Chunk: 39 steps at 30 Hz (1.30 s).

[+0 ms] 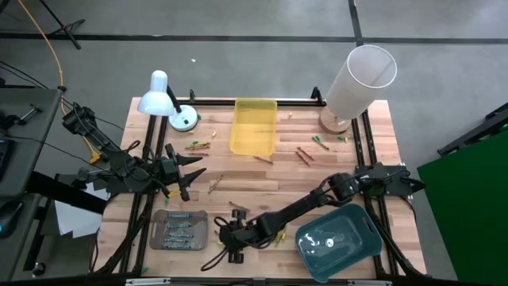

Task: Sort crayons
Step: Put the blue crayon into the black bin

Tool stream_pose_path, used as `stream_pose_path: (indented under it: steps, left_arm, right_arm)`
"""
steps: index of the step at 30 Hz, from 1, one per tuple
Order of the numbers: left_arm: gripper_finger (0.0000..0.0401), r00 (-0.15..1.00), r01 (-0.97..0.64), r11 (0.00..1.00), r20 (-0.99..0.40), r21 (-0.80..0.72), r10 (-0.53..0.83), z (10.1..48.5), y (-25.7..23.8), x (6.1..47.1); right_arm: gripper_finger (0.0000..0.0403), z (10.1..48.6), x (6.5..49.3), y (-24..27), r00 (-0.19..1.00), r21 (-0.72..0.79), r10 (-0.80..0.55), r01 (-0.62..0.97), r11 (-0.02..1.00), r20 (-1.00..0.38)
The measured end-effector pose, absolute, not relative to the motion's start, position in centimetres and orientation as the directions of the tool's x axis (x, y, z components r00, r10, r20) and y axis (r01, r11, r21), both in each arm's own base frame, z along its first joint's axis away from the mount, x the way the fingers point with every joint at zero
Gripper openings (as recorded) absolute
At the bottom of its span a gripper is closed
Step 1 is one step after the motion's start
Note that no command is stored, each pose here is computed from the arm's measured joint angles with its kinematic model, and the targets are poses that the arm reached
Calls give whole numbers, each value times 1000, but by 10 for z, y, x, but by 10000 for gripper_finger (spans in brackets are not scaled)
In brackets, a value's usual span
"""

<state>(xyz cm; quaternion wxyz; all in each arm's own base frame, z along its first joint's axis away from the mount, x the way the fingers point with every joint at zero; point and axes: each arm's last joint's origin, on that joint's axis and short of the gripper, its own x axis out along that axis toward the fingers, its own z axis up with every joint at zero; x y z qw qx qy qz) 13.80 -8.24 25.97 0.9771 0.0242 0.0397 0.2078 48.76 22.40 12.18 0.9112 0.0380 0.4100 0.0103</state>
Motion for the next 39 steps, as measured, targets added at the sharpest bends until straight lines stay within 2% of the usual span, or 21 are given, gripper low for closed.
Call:
stream_pose_path:
  steps: [5,11,14,19,29,39]
  left_arm:
    - [161,910,-404,913,-67,62,408,260,-82,138]
    - [161,911,-405,913,-68,54,408,260,-82,138]
    - [161,911,-405,913,-67,54,408,260,-82,138]
    - [161,911,-404,913,-67,62,408,260,-82,138]
    - [161,912,-399,912,-65,94,405,261,-82,137]
    - [161,931,-361,929,-34,75,364,269,-86,121]
  right_arm:
    - [147,114,486,227,655,77,38,30,997,-755]
    - [134,109,482,227,636,10,-52,94,996,-770]
    - [104,108,481,223,619,-14,-70,95,995,-782]
    - [16,106,480,218,589,-58,-80,57,997,-804]
    - [4,108,480,210,558,-98,-90,16,995,-825]
    - [1,142,458,186,430,-328,-308,30,944,-849]
